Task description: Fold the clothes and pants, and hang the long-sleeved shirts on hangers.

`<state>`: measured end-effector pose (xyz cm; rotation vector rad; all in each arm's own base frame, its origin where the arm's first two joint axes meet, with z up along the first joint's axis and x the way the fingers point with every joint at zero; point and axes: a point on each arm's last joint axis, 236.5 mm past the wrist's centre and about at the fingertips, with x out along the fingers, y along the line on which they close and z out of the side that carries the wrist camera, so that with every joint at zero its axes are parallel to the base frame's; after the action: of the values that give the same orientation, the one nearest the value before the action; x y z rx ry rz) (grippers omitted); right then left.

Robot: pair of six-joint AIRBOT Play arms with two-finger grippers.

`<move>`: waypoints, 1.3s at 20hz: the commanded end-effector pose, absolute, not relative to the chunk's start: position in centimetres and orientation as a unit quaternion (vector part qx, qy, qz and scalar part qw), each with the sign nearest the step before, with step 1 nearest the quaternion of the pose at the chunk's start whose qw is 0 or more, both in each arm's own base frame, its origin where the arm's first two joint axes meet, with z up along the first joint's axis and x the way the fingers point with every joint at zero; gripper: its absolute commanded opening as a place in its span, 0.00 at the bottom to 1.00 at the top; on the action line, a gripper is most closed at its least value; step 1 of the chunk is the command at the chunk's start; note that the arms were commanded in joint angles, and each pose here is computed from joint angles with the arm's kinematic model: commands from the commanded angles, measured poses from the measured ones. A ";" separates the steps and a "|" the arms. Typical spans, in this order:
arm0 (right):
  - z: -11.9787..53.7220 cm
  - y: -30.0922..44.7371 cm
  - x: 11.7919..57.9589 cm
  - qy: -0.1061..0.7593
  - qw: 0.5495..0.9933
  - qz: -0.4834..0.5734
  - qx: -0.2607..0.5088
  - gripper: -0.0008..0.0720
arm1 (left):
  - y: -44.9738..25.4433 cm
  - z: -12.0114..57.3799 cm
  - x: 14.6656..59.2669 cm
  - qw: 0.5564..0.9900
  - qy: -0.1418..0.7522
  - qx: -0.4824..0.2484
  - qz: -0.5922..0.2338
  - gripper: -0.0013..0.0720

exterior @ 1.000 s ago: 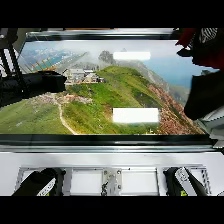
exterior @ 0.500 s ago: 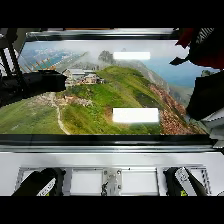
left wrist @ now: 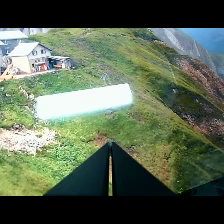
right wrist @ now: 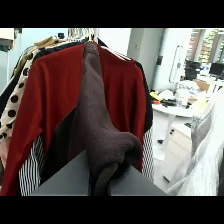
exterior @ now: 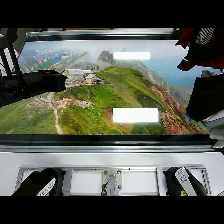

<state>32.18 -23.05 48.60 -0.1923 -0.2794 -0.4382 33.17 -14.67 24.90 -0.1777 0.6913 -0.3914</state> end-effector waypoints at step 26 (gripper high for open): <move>51.6 -29.3 27.5 -0.234 0.905 -0.354 -0.043 0.03 | -14.8 24.9 33.2 0.918 0.337 -0.088 -0.192 0.03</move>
<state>27.68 -29.34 51.40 -0.0863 -0.4778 -0.7268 33.17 -14.75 24.90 -0.1817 0.6922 -0.3932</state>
